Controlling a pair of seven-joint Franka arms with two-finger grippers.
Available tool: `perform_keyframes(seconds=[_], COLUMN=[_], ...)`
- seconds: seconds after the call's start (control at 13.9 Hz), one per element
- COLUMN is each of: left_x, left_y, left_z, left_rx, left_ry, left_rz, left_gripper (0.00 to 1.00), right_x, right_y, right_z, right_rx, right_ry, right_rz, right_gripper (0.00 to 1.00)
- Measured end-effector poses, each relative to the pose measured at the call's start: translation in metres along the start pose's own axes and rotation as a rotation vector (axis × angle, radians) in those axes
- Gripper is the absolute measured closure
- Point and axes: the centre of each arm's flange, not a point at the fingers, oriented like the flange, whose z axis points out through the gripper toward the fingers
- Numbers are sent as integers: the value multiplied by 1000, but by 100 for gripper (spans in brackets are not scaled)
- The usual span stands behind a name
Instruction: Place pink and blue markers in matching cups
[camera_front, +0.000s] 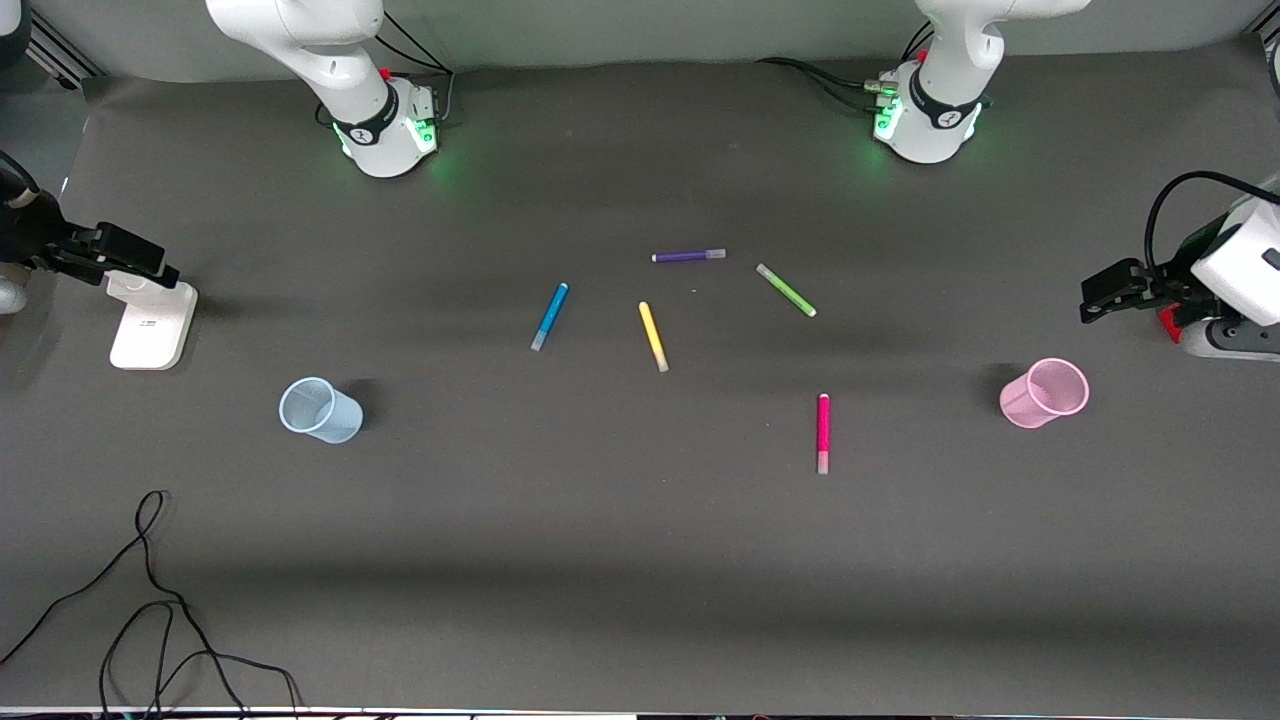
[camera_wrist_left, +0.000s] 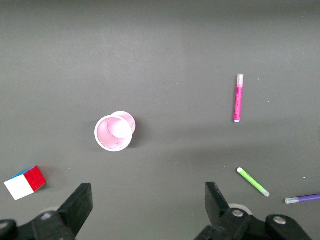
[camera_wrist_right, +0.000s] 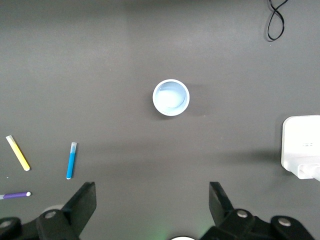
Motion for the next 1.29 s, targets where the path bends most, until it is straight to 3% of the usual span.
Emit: perform_keyframes(seconds=[0.36,0.65,1.08,1.29], left_x=[0,1,4,14], left_y=[0,0,53,111], left_z=[-1,-1,3,18], left_rx=[0,0,-5,-16], left_ry=[3,5,12,41], left_rz=[0,0,65,104], left_gripper=[0,0,0,0], right_x=[2,-7,-40,-65], right_y=[-60,-135,-232,-269], right_z=[26,49,126,185], right_rx=[-6,57,-27,-48], right_ry=[-71,-148,-276,-281], right_rz=[131,233,275,316], right_gripper=[0,0,0,0])
